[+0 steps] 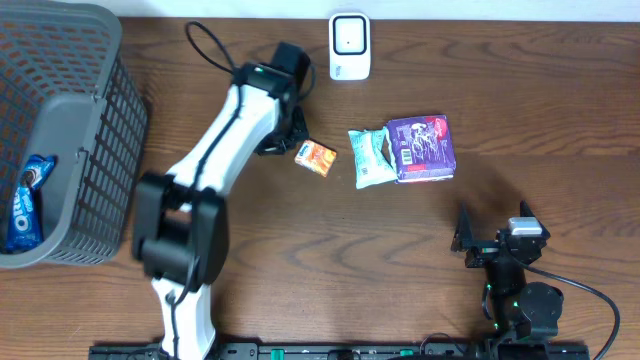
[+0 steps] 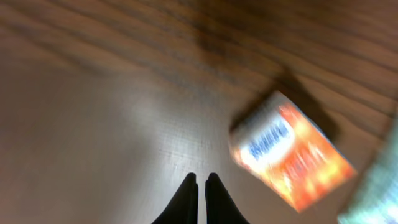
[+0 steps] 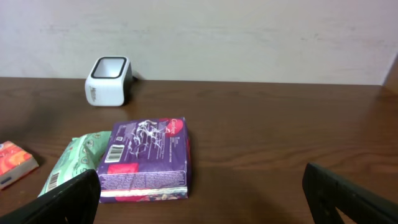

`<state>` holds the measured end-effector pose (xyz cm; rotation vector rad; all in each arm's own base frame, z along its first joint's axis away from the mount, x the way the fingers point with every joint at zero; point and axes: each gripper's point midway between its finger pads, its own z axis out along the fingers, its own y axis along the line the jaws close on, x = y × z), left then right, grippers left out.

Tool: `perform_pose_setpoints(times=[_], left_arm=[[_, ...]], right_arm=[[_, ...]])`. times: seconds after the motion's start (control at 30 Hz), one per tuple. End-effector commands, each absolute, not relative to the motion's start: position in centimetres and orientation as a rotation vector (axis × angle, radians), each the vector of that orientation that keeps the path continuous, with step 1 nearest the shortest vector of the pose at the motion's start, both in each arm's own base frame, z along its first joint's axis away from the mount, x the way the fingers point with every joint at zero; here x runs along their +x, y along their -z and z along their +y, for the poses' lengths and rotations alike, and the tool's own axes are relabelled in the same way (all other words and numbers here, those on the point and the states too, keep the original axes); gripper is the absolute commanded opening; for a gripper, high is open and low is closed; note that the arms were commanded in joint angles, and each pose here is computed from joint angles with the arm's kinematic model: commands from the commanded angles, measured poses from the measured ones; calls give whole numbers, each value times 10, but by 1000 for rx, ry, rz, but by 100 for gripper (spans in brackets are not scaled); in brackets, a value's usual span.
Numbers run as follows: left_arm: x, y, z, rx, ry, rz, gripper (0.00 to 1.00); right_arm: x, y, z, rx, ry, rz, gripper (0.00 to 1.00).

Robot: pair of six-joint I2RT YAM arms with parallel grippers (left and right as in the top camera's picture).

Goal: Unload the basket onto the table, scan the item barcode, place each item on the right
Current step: 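Carry the Kleenex pack out and drop it left of the green pouch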

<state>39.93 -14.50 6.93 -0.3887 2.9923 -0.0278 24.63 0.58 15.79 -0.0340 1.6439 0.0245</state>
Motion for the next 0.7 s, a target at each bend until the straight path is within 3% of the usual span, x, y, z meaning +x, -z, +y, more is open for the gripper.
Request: perform_pose_setpoints(times=[0.0, 0.2, 0.43, 0.67], left_arm=[[400, -23, -142, -487, -59, 3042, 8], [405, 12, -151, -531, -15, 3068, 8], [433, 7, -188, -424, 290, 3000, 8], [436, -13, -235, -113, 691, 2969, 8]], right_arm=[[246, -157, 3, -12, -25, 1645, 99], [246, -157, 3, -12, -25, 1645, 99], [246, -157, 3, -12, -25, 1645, 99], [246, -157, 3, -12, -25, 1645, 99]])
